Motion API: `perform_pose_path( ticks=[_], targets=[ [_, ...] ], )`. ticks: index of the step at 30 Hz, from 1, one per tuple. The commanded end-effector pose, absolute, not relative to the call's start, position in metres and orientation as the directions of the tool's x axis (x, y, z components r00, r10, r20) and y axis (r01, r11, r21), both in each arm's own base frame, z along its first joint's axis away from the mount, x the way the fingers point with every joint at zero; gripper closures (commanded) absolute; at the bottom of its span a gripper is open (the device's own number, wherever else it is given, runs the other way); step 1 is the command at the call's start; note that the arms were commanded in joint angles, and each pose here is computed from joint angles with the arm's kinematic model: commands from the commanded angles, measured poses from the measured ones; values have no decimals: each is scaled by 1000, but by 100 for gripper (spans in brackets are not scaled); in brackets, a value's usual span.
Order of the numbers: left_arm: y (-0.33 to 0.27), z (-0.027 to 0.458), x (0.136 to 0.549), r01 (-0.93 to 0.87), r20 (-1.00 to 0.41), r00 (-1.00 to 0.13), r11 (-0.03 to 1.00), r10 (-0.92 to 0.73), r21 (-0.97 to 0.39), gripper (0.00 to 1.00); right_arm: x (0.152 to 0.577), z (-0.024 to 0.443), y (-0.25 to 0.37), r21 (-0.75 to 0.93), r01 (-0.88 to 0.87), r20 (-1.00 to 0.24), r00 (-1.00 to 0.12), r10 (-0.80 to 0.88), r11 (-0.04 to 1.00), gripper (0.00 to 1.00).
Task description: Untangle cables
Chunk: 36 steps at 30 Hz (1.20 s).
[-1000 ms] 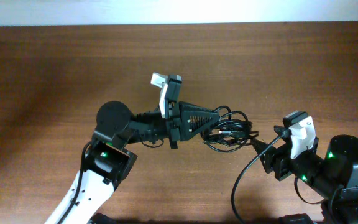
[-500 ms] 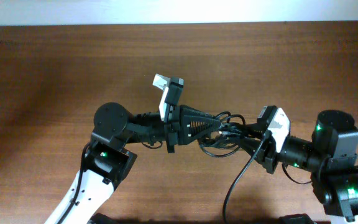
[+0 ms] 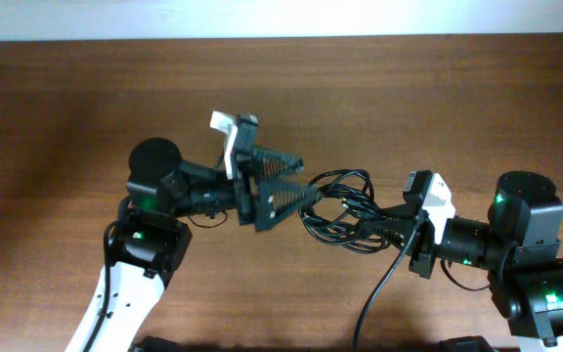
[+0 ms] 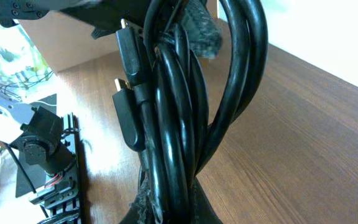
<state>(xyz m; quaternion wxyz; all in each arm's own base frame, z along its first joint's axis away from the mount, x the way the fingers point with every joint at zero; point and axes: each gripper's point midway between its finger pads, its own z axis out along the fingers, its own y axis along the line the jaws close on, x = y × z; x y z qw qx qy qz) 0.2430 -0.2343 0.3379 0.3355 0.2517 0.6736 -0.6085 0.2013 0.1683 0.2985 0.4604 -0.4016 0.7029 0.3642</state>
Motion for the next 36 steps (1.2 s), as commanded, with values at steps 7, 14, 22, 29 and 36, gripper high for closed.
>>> perform_pose_path(
  ticks=[7, 14, 22, 29, 36],
  targets=[
    [-234, 346, 200, 952, -956, -291, -84, 38, -293, 1, 192, 321, 176, 191, -921, -954, -256, -155, 341, 96],
    [-246, 345, 201, 955, -957, -289, -56, 34, -291, 54, 176, 331, 182, 206, -950, -963, -239, -124, 234, 96],
    [-246, 345, 205, 956, -957, -290, -35, 29, -291, 100, 196, 306, 171, 234, -885, -928, -327, -179, 402, 61],
    [-246, 346, 201, 955, -957, -289, -58, 32, -291, 100, 237, 251, 112, 247, -524, -783, -603, -151, 815, 43],
    [-246, 346, 201, 955, -957, -289, -58, 32, -290, 100, 252, 270, 114, 326, -464, -805, -594, -16, 823, 37]
  ],
)
